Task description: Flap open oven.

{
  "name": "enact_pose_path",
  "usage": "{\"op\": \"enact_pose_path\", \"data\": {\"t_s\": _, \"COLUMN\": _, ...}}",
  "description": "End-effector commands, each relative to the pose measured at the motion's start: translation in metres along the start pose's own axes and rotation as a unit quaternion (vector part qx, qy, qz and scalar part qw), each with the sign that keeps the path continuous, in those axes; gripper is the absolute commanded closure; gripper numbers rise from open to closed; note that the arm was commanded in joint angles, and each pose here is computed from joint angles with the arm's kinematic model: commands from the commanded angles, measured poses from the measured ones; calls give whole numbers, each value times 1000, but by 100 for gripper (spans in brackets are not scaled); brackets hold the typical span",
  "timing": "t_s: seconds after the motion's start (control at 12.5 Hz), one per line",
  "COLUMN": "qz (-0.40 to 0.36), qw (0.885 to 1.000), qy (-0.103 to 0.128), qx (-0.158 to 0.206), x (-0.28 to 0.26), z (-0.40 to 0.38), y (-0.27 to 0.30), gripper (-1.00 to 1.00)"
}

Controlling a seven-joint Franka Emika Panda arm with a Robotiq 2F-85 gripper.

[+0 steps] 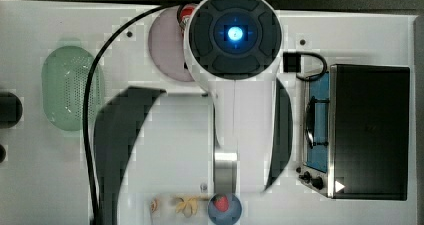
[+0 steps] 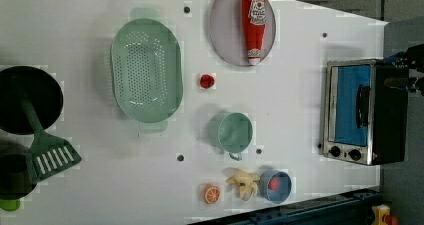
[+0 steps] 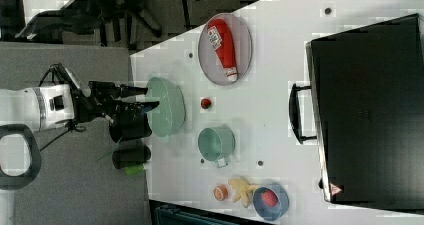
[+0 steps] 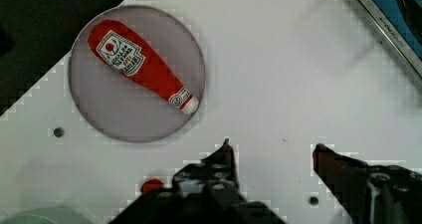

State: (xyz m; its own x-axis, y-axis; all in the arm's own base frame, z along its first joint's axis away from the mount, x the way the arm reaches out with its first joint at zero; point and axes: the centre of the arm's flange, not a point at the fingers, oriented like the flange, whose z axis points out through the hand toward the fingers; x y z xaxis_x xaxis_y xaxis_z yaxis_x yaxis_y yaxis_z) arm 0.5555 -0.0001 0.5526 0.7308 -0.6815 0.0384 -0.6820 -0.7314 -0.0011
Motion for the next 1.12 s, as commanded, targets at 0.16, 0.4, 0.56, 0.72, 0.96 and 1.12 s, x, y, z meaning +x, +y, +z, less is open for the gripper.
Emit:
{"op": "enact_pose_path", "data": {"t_s": 0.16, "qz": 89, "qw": 996, "qy": -20, "qx": 2, "x": -77, "z": -59, "y": 117, "gripper": -80}}
{"op": "enact_pose_path", "data": {"t_s": 0.4, "qz": 89, "qw": 996, "qy": -20, "qx": 2, "x": -77, "z": -58, "y": 117, "gripper": -100}}
{"op": "enact_pose_path", "data": {"t_s": 0.56, "qz": 90, "qw": 996, "qy": -20, "qx": 2, "x": -77, "z": -58, "y": 117, "gripper": -65}}
{"op": "enact_pose_path", "data": {"t_s": 0.72, "qz": 90, "qw": 996, "qy": -20, "qx": 2, "x": -76, "z": -57, "y": 117, "gripper": -14}}
{"op": "enact_pose_path", "data": {"t_s": 0.96, "qz": 99, "qw": 994, "qy": -34, "qx": -6, "x": -63, "z": -42, "y": 121, "gripper": 56}}
{"op": "enact_pose_path", "data": {"t_s": 1.12, "qz": 103, "qw": 993, "qy": -53, "qx": -18, "x": -50, "z": -21, "y": 127, "gripper": 65}}
